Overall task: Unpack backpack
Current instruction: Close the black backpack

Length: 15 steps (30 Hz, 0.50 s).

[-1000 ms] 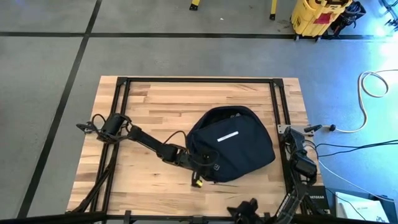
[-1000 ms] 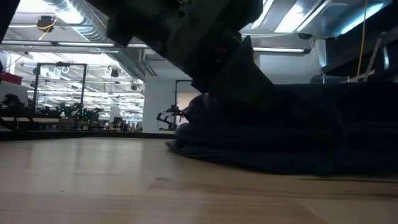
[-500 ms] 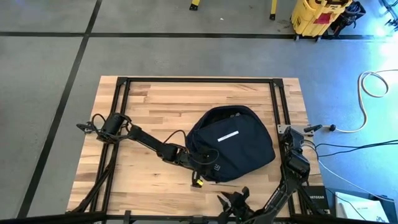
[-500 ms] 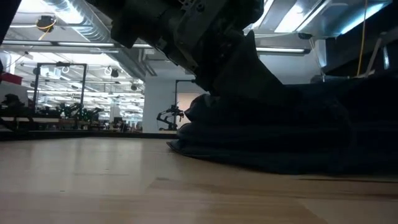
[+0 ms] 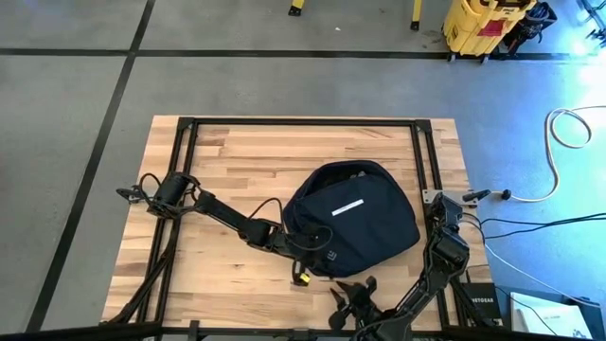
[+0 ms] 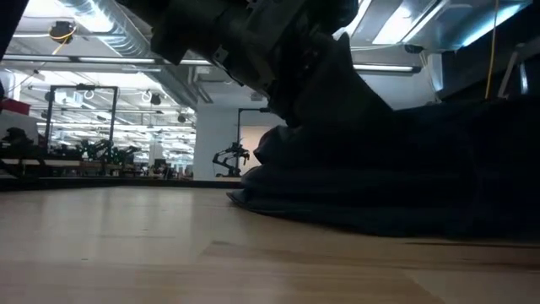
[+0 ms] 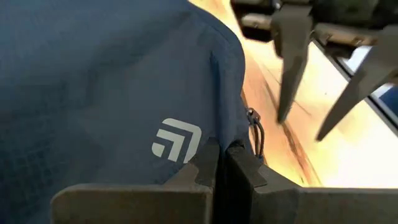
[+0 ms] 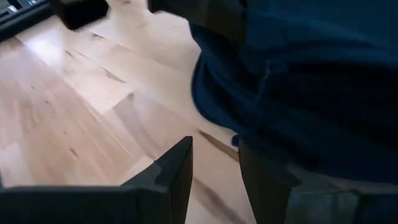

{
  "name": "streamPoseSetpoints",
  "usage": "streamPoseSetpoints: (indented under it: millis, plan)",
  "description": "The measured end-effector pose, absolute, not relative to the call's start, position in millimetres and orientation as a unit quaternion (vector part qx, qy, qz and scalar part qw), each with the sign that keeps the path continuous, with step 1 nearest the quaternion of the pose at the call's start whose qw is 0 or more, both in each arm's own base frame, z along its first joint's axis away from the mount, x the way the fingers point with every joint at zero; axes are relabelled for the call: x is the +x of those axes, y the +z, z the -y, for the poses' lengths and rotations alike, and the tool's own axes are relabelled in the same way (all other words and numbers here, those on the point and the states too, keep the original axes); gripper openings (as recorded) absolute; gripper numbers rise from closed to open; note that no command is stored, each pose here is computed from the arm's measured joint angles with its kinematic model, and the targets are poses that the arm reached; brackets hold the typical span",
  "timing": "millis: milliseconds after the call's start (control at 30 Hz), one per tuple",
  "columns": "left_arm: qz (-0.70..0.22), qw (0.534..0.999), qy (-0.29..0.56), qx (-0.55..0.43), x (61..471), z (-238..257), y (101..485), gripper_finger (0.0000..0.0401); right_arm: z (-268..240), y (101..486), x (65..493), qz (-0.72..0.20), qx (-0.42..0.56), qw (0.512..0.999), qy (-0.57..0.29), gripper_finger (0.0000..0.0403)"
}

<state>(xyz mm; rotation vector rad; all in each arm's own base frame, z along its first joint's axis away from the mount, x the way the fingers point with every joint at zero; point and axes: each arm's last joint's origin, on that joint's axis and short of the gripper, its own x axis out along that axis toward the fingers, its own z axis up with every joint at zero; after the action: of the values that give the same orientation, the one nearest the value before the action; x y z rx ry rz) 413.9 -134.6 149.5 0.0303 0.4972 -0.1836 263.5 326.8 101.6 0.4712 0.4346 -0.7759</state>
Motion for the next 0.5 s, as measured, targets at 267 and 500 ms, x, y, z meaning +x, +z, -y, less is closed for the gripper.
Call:
streamPoseSetpoints:
  millis: [267,500]
  plan:
    - [-0.239,0.967,-0.089,0.006,415,135,151,0.0000,-312,94,273,-0.198,0.225,0.870,-0.391,0.0113]
    - [-0.239,0.967,-0.090,0.005,414,135,151,0.0000,-304,94,279,-0.208,0.201,0.869,-0.401,0.0099]
